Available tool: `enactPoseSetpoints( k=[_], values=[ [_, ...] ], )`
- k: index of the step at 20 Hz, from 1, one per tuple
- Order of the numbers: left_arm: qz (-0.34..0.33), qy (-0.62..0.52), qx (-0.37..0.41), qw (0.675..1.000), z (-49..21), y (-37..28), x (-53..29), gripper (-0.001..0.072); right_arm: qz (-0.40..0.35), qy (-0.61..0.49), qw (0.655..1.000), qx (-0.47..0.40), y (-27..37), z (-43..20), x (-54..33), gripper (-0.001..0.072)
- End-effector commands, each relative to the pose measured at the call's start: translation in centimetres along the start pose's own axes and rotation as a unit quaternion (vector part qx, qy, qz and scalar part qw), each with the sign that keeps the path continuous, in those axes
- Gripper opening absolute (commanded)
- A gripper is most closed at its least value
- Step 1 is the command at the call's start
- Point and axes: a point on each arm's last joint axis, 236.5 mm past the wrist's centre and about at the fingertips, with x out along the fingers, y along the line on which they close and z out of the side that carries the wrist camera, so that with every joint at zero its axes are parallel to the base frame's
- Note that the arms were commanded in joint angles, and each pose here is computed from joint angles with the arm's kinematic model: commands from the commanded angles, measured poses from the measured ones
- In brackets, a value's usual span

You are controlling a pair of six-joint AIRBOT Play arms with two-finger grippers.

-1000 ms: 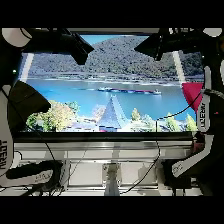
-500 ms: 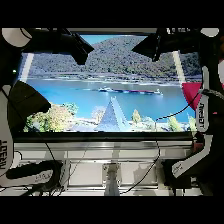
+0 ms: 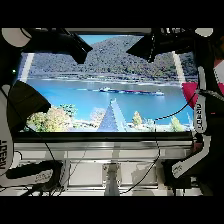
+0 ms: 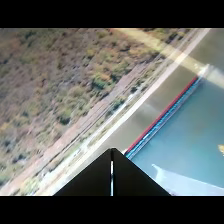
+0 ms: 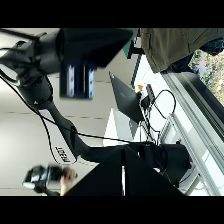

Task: Fold the clothes and pants, and hang the long-sleeved shirts on hangers.

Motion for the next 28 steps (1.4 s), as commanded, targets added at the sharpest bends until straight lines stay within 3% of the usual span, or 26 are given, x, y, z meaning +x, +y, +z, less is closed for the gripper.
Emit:
enactPoseSetpoints(
  k=[1, 3, 8, 13, 16, 17, 18, 19, 23, 28],
  values=[
    [0.176, 0.094, -0.129, 0.971, -6.5, 9.7, -3.1, 0.0012, -0.006, 0.002, 1.000, -0.002, -0.3, -0.1, 0.1, 0.0013],
    [0.229, 0.140, -0.193, 0.944, -11.2, 14.1, -6.8, 0.0012, -0.009, 0.002, 1.000, -0.001, -0.4, 0.0, 0.1, 0.0013],
    [0.242, 0.161, -0.394, 0.872, -21.8, 18.9, -15.2, 0.0012, -0.008, 0.004, 1.000, 0.007, -1.2, 0.2, 0.3, 0.0013],
    [0.293, 0.190, -0.531, 0.772, -34.2, 19.5, -22.8, 0.0012, -0.007, 0.006, 1.000, 0.014, -1.9, 0.3, 0.4, 0.0013],
    [0.326, 0.202, -0.612, 0.692, -41.5, 18.3, -26.9, 0.0024, -0.007, 0.008, 1.000, 0.013, -1.9, 0.2, 0.4, 0.0013],
    [0.338, 0.191, -0.651, 0.652, -43.4, 17.9, -28.1, 0.0123, -0.007, 0.008, 1.000, 0.013, -1.9, 0.2, 0.4, 0.0013],
    [0.346, 0.182, -0.681, 0.619, -44.9, 17.4, -29.0, 0.0367, -0.007, 0.008, 1.000, 0.013, -1.9, 0.2, 0.4, 0.0013],
    [0.348, 0.180, -0.695, 0.603, -46.0, 17.1, -29.7, 0.0513, -0.007, 0.008, 1.000, 0.013, -1.9, 0.2, 0.4, 0.0013],
    [0.372, 0.169, -0.701, 0.584, -48.3, 18.0, -31.1, 0.0524, -0.007, 0.008, 1.000, 0.011, -1.9, 0.2, 0.4, 0.0013],
    [0.396, 0.209, -0.657, 0.606, -50.3, 19.4, -30.8, 0.0534, -0.006, 0.008, 1.000, -0.002, -1.9, 0.2, 0.4, 0.0013]
  ],
)
